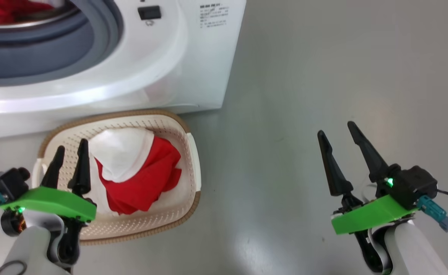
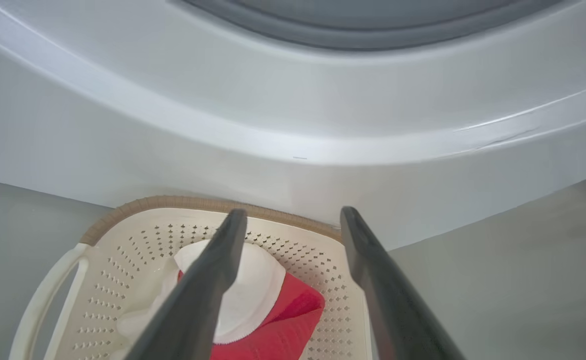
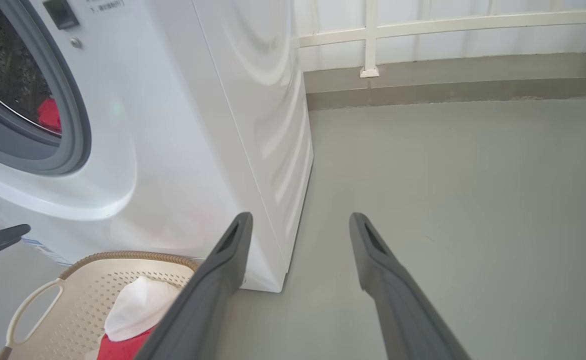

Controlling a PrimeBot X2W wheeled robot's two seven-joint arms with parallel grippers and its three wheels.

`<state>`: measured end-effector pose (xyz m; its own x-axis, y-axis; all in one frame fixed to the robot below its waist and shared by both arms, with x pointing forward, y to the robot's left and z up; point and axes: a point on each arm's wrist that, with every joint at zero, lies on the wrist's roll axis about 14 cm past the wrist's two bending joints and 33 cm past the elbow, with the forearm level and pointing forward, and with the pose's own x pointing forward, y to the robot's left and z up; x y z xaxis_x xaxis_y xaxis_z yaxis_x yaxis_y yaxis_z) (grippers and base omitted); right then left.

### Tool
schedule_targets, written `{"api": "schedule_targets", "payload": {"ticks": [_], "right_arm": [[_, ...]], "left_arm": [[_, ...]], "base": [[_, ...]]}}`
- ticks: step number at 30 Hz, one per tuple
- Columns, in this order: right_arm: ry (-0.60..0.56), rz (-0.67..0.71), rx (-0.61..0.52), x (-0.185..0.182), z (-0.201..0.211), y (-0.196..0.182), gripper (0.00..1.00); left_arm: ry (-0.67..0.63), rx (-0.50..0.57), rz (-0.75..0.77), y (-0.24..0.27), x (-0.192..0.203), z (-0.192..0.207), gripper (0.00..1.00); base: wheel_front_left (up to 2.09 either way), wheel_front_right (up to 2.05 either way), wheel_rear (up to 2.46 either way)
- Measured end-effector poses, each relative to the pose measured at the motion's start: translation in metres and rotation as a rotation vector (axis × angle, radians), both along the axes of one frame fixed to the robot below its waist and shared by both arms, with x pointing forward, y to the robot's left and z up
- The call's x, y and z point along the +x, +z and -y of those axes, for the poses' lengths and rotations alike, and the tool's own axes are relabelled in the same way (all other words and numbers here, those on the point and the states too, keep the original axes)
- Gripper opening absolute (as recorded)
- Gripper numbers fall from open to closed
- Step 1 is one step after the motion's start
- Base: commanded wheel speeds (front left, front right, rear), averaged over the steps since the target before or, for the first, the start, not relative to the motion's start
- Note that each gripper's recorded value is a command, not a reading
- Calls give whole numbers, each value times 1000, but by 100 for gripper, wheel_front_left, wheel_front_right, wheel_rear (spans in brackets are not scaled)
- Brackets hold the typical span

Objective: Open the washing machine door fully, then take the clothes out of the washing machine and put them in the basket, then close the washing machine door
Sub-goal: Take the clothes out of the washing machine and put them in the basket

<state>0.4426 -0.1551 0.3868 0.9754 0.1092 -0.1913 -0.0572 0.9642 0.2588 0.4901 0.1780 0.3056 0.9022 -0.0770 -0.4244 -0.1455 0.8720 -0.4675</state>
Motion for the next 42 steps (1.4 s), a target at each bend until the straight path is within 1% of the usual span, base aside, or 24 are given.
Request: {"api": "schedule_targets", "payload": {"ticks": [6, 10, 16, 24, 33, 38, 42], "right_arm": [[3, 16, 2, -11, -2, 13, 100], [7, 52, 1, -13, -3, 28, 100], [10, 61, -2, -30, -4, 37, 100], [4, 89, -3, -49, -2, 52, 100], [-17, 105, 0, -68, 5, 61, 100], [-29, 102, 5, -78, 9, 61, 100], [-43, 99, 3, -85, 13, 61, 100]], "left_arm": [[-4, 45, 99, 37, -5, -7, 100], [-17, 79, 159, 60, -12, -8, 100], [-32, 138, 254, 96, -23, -11, 100], [-19, 199, 347, 132, -48, -18, 100], [17, 246, 398, 153, -79, -28, 100], [61, 251, 395, 155, -99, -37, 100], [70, 261, 391, 154, -112, -39, 100]], "base": [[0, 0, 0], [0, 0, 0], [0, 0, 0], [0, 0, 0], [0, 0, 0], [0, 0, 0], [0, 0, 0]]}}
